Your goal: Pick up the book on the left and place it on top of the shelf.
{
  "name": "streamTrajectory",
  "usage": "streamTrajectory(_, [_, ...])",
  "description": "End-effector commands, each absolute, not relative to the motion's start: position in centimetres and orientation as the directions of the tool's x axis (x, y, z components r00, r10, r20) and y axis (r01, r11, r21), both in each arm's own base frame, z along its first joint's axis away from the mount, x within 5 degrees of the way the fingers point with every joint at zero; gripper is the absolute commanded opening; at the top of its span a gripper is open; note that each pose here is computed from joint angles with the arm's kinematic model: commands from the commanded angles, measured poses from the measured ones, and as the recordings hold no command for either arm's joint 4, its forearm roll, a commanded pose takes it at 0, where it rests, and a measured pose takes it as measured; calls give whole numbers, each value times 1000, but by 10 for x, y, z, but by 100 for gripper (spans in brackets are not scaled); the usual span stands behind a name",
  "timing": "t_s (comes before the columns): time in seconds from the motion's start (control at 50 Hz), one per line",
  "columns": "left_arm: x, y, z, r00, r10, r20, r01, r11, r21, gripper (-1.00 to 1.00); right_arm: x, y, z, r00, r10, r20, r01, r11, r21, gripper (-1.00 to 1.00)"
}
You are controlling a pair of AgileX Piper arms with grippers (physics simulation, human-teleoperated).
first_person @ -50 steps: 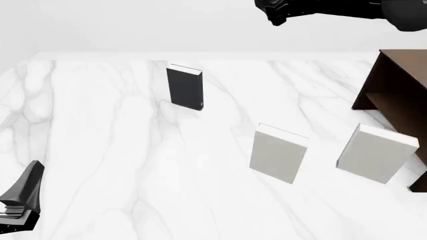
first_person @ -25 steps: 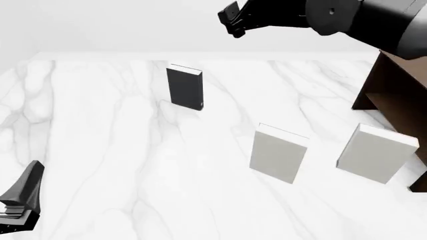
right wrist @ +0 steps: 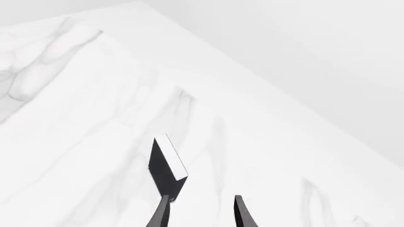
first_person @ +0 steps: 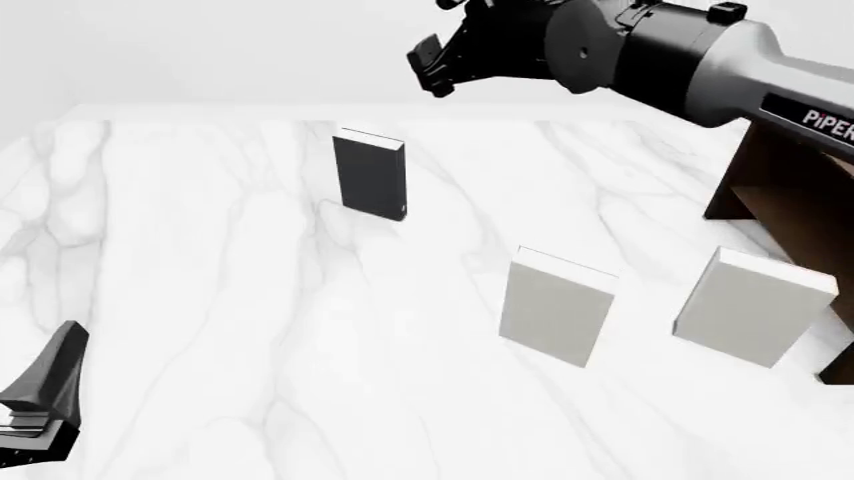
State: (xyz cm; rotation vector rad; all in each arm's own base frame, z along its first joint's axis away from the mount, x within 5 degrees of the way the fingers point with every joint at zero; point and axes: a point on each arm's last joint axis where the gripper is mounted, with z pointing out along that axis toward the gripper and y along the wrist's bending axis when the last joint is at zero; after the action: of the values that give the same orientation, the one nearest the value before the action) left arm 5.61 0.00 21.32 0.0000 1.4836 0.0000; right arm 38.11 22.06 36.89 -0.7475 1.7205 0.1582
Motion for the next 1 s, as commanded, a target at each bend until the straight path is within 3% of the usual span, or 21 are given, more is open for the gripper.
streamTrajectory(0.02, [56, 0, 213, 87, 0, -996, 0, 1000, 0, 100, 394, 236, 353, -113, -385, -916, -566, 783, -259, 100])
streamTrajectory(0.18, [56, 0, 213, 87, 0, -996, 0, 1000, 0, 100, 406, 250, 335, -129, -373, -919, -575, 783, -238, 100])
streamTrajectory(0.2, [56, 0, 213, 87, 0, -996, 0, 1000, 0, 100, 418, 267, 311, -148, -354, -923, -584, 785, -207, 100])
streamTrajectory(1.0, [56, 0, 213, 87, 0, -996, 0, 1000, 0, 100, 447, 267, 259, -221, -333, -917, -559, 813, -161, 100])
